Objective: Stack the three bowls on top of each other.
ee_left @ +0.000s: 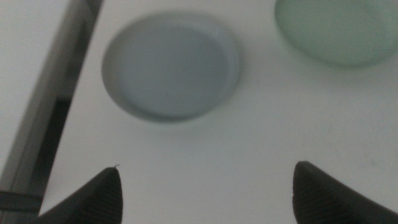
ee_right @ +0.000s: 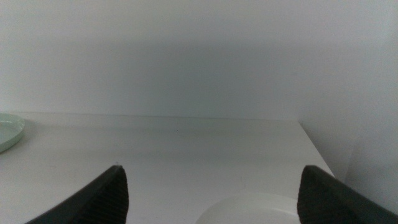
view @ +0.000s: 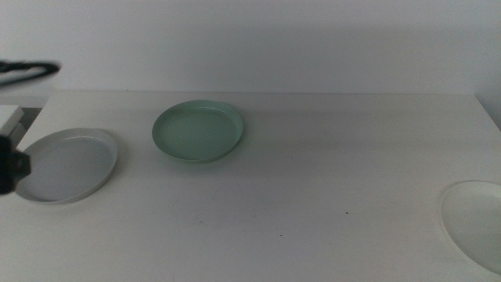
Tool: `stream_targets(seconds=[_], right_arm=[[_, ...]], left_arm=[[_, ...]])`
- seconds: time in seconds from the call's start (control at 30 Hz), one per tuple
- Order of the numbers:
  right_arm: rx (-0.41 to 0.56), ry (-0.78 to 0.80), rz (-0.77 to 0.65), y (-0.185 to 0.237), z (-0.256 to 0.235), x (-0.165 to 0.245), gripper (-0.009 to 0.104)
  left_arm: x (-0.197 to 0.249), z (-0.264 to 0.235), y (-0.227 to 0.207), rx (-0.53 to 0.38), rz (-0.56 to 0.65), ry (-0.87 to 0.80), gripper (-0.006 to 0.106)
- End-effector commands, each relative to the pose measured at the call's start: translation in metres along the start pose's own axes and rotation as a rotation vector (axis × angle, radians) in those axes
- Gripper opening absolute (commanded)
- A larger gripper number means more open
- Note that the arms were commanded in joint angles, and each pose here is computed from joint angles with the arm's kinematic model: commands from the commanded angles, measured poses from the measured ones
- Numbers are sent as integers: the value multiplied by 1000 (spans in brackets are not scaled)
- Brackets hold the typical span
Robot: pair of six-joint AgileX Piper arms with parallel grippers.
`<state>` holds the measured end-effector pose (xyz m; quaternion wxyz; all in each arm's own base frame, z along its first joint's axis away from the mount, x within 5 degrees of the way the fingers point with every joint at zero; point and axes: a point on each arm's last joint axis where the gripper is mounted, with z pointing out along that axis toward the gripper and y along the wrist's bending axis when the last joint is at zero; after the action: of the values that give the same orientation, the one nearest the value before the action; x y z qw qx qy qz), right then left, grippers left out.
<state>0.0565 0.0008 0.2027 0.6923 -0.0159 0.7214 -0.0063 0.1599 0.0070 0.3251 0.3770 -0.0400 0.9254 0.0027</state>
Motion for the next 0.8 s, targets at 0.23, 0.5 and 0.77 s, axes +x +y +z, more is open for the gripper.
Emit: stream_targets(seconds=[0.23, 0.5, 0.77], right_arm=[[4, -1, -10, 0, 0, 1, 72], [4, -1, -10, 0, 0, 1, 72], [4, -1, -10, 0, 0, 1, 72]], left_arm=[[-60, 57, 15, -40, -46, 253, 94], [-94, 121, 62, -50, -62, 359, 94], [-116, 200, 109, -74, -71, 403, 94]])
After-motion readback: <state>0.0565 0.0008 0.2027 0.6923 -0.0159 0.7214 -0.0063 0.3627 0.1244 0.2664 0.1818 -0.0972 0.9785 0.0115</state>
